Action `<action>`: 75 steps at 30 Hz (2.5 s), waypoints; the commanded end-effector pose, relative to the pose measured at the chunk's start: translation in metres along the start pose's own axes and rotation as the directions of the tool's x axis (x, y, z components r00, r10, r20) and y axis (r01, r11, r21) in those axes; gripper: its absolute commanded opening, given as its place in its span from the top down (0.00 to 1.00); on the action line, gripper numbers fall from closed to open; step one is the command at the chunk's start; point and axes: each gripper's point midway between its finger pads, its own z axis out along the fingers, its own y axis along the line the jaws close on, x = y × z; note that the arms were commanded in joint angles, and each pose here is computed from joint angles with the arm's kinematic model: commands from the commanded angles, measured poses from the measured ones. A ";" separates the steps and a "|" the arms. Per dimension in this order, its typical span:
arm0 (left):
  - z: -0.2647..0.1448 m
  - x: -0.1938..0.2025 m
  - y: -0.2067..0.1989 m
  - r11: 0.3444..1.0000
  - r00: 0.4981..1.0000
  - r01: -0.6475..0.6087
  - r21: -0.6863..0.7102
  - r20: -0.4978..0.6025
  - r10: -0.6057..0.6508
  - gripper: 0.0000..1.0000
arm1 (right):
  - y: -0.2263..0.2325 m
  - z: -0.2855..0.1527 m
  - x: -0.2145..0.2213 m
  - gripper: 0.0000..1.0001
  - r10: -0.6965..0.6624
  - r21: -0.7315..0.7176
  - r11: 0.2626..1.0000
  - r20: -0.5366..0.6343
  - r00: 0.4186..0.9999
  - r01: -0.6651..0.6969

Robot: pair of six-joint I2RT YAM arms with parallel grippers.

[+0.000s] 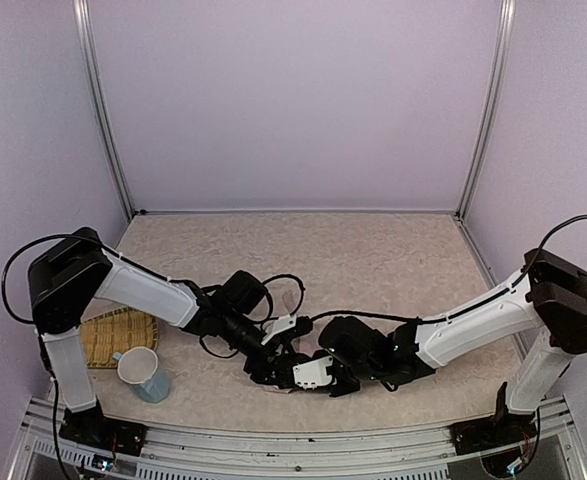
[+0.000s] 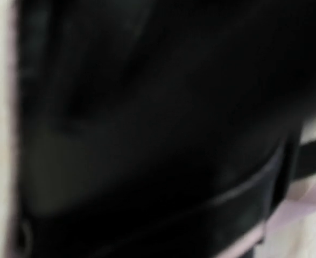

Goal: Put away the umbrella

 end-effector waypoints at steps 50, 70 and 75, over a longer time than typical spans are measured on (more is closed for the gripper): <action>0.031 0.062 -0.006 0.901 0.915 -0.324 -0.289 -0.339 0.220 0.33 | 0.030 -0.001 0.007 0.55 0.640 -0.651 0.482 -0.197 0.743 -0.587; 0.027 0.084 0.000 0.975 0.957 -0.106 -0.195 -0.286 0.047 0.50 | -0.010 -0.082 -0.003 0.03 0.299 -0.046 0.954 0.204 0.932 -0.296; 0.026 0.085 -0.001 0.979 0.960 -0.097 -0.178 -0.277 0.045 0.49 | -0.018 -0.061 -0.004 0.02 0.209 0.023 0.976 0.159 0.965 -0.216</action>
